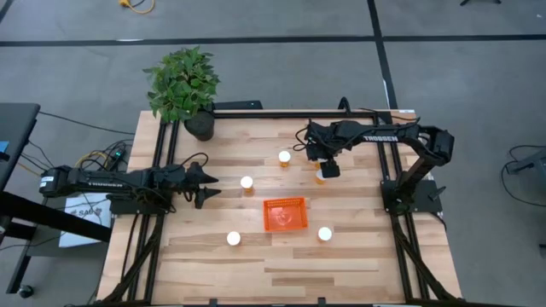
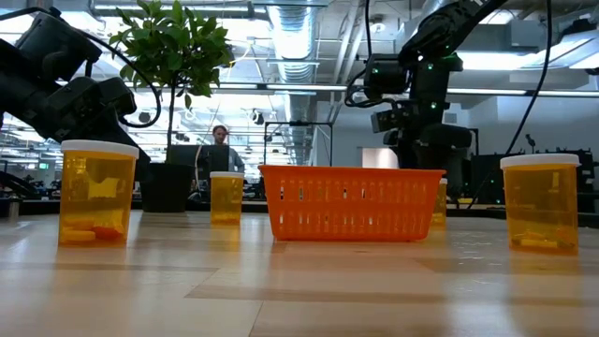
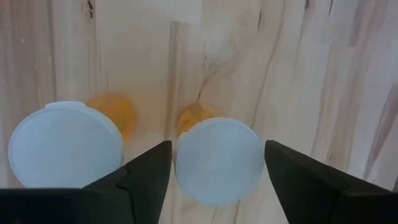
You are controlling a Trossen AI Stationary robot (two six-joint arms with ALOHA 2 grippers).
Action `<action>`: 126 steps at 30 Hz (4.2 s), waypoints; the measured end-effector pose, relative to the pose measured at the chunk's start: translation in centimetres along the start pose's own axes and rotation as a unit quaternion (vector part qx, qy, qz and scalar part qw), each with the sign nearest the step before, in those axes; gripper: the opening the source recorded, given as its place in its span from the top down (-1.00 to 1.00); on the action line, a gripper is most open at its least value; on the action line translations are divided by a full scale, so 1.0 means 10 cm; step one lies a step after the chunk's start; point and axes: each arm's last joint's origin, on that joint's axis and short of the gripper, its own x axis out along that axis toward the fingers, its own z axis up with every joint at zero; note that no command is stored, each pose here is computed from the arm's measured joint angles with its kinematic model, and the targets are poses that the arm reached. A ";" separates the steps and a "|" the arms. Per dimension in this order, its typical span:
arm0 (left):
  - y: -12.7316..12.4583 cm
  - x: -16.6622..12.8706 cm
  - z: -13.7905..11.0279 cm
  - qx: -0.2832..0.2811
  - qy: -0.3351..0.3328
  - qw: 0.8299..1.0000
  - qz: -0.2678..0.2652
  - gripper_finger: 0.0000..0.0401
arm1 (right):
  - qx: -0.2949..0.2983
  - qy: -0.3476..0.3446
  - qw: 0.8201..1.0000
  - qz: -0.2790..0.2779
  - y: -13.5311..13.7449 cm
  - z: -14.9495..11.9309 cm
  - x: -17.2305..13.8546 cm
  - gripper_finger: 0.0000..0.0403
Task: Pick and place pill bottles into a basket
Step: Put the orange pill bottle into the orange bin
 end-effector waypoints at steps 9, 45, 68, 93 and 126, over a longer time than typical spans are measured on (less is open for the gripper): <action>0.00 0.00 0.00 0.000 0.000 1.000 -0.001 -0.22 | 0.000 0.007 1.000 0.004 0.01 -0.01 0.00 0.00; 0.00 0.00 0.00 0.000 0.000 1.000 0.000 -0.22 | -0.018 -0.006 0.999 -0.039 -0.15 0.17 -0.34 -0.01; 0.00 0.00 0.00 0.000 0.000 1.000 0.000 -0.22 | -0.127 -0.046 0.990 -0.038 0.38 0.66 -0.94 -0.08; 0.00 0.00 0.00 0.000 0.000 1.000 0.000 -0.22 | -0.221 -0.049 0.973 -0.042 1.04 0.81 -1.04 -0.03; 0.00 0.00 0.00 0.000 0.000 1.000 0.000 -0.22 | -0.195 -0.087 0.976 -0.031 1.45 0.88 -1.11 -0.05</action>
